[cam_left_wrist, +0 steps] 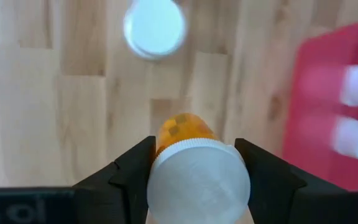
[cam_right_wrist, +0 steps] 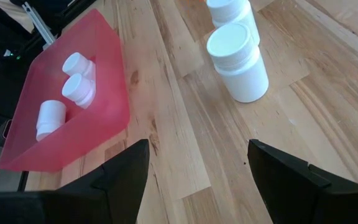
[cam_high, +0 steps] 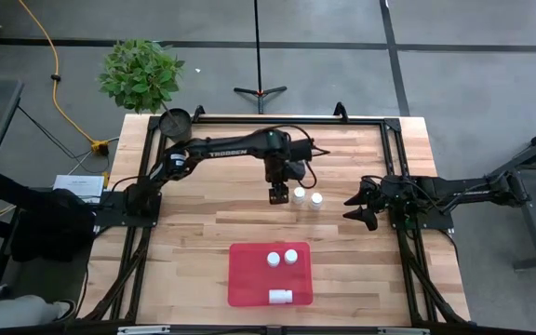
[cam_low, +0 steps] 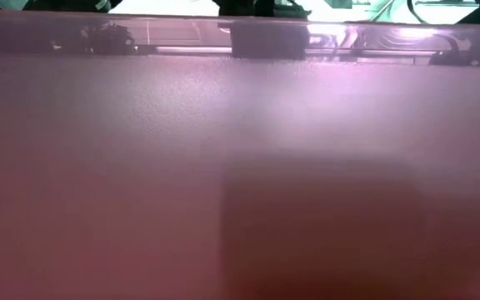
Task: Pick and place pill bottles into a basket
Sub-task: Put the orange pill bottle into the red bin
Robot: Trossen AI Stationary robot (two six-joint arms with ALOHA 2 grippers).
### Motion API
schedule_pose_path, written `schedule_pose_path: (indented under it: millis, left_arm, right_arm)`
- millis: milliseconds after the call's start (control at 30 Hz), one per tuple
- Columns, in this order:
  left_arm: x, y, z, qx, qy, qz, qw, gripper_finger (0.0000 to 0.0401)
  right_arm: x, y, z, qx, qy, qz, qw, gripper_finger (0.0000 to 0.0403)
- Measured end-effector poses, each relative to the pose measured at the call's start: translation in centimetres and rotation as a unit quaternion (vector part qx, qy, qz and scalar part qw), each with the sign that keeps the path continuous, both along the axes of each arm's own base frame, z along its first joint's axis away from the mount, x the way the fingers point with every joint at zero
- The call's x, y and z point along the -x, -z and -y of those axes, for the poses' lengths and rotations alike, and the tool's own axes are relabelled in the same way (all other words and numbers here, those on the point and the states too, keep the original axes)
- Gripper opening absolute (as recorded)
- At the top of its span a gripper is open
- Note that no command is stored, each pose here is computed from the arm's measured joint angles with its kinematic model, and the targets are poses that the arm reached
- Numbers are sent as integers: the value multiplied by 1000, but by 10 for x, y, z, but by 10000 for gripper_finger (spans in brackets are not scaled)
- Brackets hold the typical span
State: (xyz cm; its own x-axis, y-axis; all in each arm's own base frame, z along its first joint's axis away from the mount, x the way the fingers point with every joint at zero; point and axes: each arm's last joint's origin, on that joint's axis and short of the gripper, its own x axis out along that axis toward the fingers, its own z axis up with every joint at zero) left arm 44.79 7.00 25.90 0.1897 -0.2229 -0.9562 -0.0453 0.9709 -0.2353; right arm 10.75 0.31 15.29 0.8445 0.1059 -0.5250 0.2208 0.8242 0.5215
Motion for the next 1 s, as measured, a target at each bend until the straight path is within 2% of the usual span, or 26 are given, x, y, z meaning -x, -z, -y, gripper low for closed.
schedule_pose_path:
  millis: [267, 467, 633, 800, 1000]
  left_arm:
    - [17, -38, 9, 45, 21, -5, 999, 249]
    - [29, -60, 24, 103, 28, 9, 994, 235]
    - [34, -75, 52, 124, 54, 22, 991, 235]
    - [36, -78, 86, 127, 89, 18, 988, 254]
    - [40, -78, 130, 120, 120, 4, 986, 234]
  right_arm:
    - [0, 0, 0, 3, -2, 0, 1000, 264]
    - [0, 0, 0, 3, -2, 0, 1000, 264]
    - [0, 0, 0, -1, 1, 1, 1000, 264]
    - [0, 0, 0, -4, 3, 2, 1000, 264]
    - [0, -1, 0, -5, 3, 3, 1000, 264]
